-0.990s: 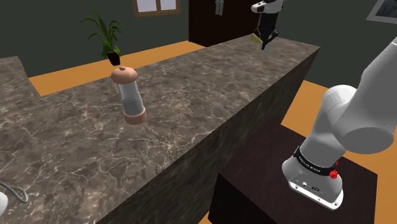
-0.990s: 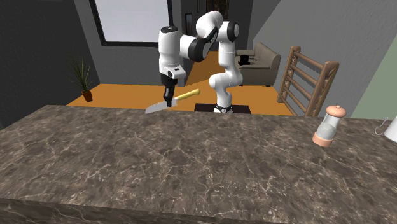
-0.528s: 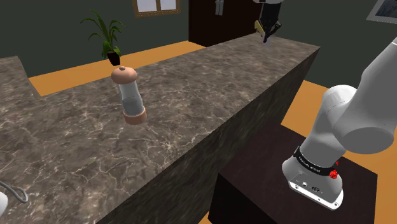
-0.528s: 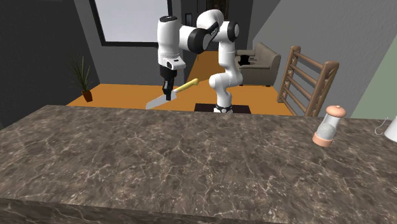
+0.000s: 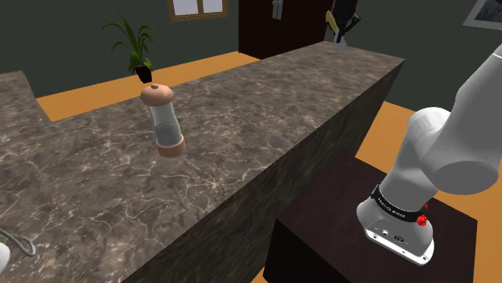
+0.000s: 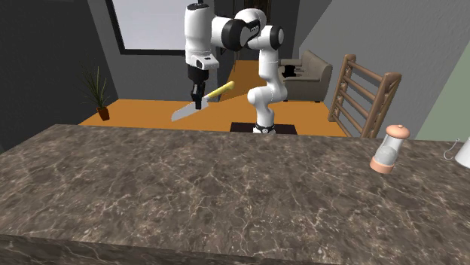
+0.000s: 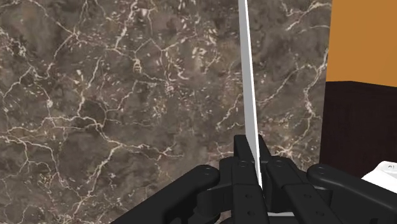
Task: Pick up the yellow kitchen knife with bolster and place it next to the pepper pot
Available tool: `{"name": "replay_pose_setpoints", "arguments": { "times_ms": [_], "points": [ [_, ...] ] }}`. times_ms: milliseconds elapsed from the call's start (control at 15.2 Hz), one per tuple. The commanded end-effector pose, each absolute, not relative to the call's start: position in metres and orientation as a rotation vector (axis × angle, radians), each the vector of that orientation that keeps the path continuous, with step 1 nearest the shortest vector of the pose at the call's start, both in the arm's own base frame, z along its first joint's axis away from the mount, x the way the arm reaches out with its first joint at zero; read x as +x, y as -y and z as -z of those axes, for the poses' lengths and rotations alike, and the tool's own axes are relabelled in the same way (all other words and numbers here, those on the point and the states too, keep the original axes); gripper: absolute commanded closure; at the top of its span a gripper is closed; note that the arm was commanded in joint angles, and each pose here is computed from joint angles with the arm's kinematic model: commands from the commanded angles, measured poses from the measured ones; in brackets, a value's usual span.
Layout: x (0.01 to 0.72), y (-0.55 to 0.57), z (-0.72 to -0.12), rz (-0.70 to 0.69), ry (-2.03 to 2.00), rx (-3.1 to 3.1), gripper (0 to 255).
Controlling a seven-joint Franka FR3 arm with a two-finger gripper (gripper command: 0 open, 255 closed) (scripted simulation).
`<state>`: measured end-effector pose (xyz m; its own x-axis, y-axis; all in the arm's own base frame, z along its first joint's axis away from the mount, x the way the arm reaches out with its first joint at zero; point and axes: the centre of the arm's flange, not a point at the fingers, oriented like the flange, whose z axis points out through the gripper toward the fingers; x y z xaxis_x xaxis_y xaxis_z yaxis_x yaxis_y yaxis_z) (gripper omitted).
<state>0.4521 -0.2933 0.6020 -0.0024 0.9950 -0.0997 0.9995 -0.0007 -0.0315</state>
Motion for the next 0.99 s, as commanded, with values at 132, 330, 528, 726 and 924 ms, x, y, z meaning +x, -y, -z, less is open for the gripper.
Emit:
{"name": "replay_pose_setpoints", "arguments": {
  "times_ms": [132,330,528,726,924],
  "points": [
    [0.452,0.293,-0.623,0.144,-2.186,2.184,255],
    [0.452,0.293,-0.638,0.144,-2.186,2.184,255],
    [0.452,0.293,-0.654,0.144,-2.186,2.184,255],
    [0.452,0.293,-0.67,0.144,-2.186,2.184,255],
    [0.452,0.293,-0.681,0.144,-2.186,2.184,255]
  ]
}}
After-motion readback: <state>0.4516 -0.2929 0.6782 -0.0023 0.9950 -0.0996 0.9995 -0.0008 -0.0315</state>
